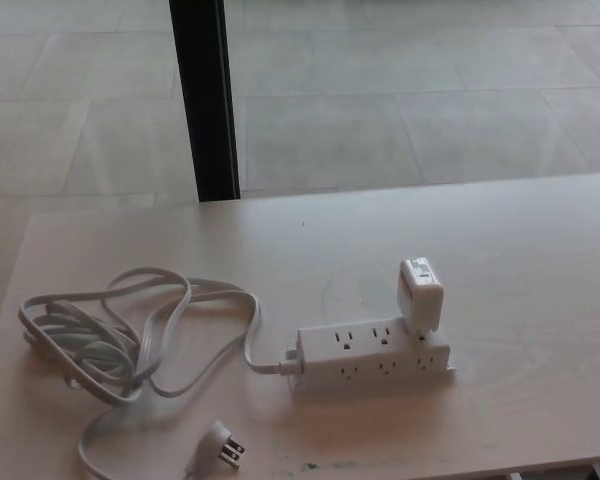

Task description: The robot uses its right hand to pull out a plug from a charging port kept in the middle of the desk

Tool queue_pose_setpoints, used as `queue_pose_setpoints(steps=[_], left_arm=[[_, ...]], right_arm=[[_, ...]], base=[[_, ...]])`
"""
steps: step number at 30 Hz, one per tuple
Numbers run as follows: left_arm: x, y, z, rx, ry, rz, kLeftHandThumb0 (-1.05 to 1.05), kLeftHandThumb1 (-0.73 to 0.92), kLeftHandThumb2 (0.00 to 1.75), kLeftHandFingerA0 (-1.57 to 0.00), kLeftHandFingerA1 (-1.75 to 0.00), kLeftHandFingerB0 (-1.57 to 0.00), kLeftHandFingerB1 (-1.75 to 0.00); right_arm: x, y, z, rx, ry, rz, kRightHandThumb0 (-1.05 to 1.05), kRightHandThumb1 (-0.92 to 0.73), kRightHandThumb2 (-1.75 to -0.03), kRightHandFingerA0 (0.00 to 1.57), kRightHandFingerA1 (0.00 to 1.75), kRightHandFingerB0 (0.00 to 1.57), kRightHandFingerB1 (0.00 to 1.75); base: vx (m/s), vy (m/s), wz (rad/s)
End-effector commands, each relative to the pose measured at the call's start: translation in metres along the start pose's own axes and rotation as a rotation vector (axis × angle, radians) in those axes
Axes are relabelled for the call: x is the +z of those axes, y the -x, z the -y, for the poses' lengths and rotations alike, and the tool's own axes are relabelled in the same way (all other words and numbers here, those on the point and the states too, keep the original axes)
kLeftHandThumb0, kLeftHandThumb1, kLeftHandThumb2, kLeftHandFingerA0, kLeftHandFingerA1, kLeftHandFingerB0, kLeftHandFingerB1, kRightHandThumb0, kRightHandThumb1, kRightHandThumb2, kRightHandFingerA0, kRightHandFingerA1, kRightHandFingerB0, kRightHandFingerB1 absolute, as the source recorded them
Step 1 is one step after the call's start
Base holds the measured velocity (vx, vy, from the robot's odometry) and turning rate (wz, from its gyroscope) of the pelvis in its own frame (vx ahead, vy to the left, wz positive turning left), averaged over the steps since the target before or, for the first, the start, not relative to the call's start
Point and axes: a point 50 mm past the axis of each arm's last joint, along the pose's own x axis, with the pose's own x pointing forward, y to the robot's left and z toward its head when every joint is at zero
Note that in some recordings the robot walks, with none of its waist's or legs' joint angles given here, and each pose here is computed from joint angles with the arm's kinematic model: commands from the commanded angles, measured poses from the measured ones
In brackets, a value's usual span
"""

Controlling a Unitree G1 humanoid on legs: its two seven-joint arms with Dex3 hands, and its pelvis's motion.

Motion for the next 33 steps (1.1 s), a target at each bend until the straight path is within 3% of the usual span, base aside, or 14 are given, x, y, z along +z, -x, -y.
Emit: queue_pose_setpoints(steps=[1, 3, 5, 6, 10, 12, 13, 14, 15, 16, 20, 24, 26, 33], left_arm=[[0.007, -0.001, -0.008, 0.014, 0.047, 0.040, -0.60, 0.40, 0.80, -0.65, -0.69, -0.58, -0.53], [0.006, -0.001, -0.008, 0.016, 0.046, 0.038, -0.60, 0.41, 0.80, -0.71, -0.73, -0.59, -0.53], [0.006, 0.000, -0.008, 0.015, 0.054, 0.042, -0.59, 0.41, 0.80, -0.67, -0.69, -0.57, -0.53], [0.006, 0.000, -0.008, 0.016, 0.054, 0.043, -0.57, 0.51, 0.56, -0.72, -0.57, -0.66, -0.40], [0.005, 0.000, -0.009, 0.015, 0.057, 0.043, -0.57, 0.51, 0.57, -0.71, -0.51, -0.65, -0.40], [0.005, 0.000, -0.009, 0.016, 0.060, 0.042, -0.61, 0.41, 0.80, -0.68, -0.62, -0.60, -0.54], [0.005, 0.000, -0.009, 0.015, 0.061, 0.041, -0.63, 0.41, 0.80, -0.66, -0.61, -0.60, -0.53], [0.005, 0.000, -0.009, 0.014, 0.056, 0.042, -0.59, 0.51, 0.57, -0.71, -0.51, -0.65, -0.40], [0.005, 0.000, -0.009, 0.015, 0.063, 0.041, -0.58, 0.51, 0.56, -0.71, -0.52, -0.65, -0.40], [0.005, 0.000, -0.009, 0.017, 0.077, 0.037, -0.57, 0.51, 0.56, -0.73, -0.53, -0.65, -0.40], [0.005, 0.000, -0.008, 0.020, 0.069, 0.036, -0.55, 0.52, 0.57, -0.73, -0.53, -0.64, -0.40], [0.005, 0.000, -0.007, 0.011, 0.061, 0.038, -0.56, 0.52, 0.57, -0.72, -0.51, -0.61, -0.40], [0.005, 0.000, -0.006, 0.006, 0.059, 0.039, -0.57, 0.52, 0.57, -0.72, -0.50, -0.61, -0.40], [0.005, 0.000, -0.006, 0.009, 0.052, 0.036, -0.58, 0.52, 0.57, -0.74, -0.54, -0.64, -0.40]], right_arm=[[0.052, -0.010, 0.008, -0.023, -0.114, 0.191, -0.45, -0.55, -0.57, 0.55, 0.75, 0.47, 0.39], [0.066, -0.012, 0.009, -0.022, -0.106, 0.231, -0.53, -0.42, -0.80, 0.68, 0.84, 0.39, 0.51], [0.079, -0.014, 0.009, -0.041, -0.070, 0.256, -0.53, -0.52, -0.56, 0.78, 0.93, 0.47, 0.37], [0.119, -0.015, 0.008, -0.036, -0.068, 0.378, -0.71, -0.57, -0.58, 0.67, 0.96, 0.37, 0.52], [0.170, -0.014, 0.000, -0.020, -0.120, 0.492, -1.05, -0.64, -0.64, 0.73, 1.41, 0.28, 1.09], [0.202, -0.010, -0.007, 0.009, -0.135, 0.557, -1.05, -0.61, -0.71, 1.05, 1.46, 0.43, 1.22], [0.215, -0.006, -0.011, 0.039, -0.127, 0.605, -0.52, 0.00, -0.87, 1.44, 1.38, 0.39, 0.83], [0.234, 0.001, -0.017, 0.061, -0.118, 0.662, -1.05, -0.52, -1.09, 1.16, 1.46, 0.33, 0.92], [0.247, 0.007, -0.021, 0.079, -0.106, 0.704, -1.05, -0.64, -0.67, 0.79, 1.51, 0.22, 0.90], [0.258, 0.014, -0.025, 0.105, -0.092, 0.751, -1.01, -0.60, -0.63, 0.69, 1.43, 0.20, 0.78], [0.301, 0.055, -0.045, 0.251, -0.038, 0.933, -0.76, -0.54, -0.57, 0.69, 1.03, 0.36, 0.38], [0.320, 0.080, -0.059, 0.306, 0.044, 1.026, -0.74, -0.48, -0.59, 0.80, 0.83, 0.39, 0.34], [0.331, 0.098, -0.075, 0.371, 0.085, 1.070, -0.75, -0.44, -0.84, 0.77, 0.84, 0.35, 0.46], [0.342, 0.135, -0.121, 0.539, 0.248, 1.108, -0.78, -0.48, -0.62, 0.80, 0.82, 0.36, 0.35]], base=[[0.00, 0.000, 0.00], [0.00, 0.000, 0.00], [0.00, 0.000, 0.00], [0.00, 0.000, 0.00], [0.00, 0.000, 0.00], [0.00, 0.000, 0.00], [0.00, 0.000, 0.00], [0.00, 0.000, 0.00], [0.00, 0.000, 0.00], [0.00, 0.000, 0.00], [-0.01, -0.002, 0.03], [0.00, 0.000, 0.00], [0.00, 0.000, 0.00], [0.00, 0.000, 0.00]])
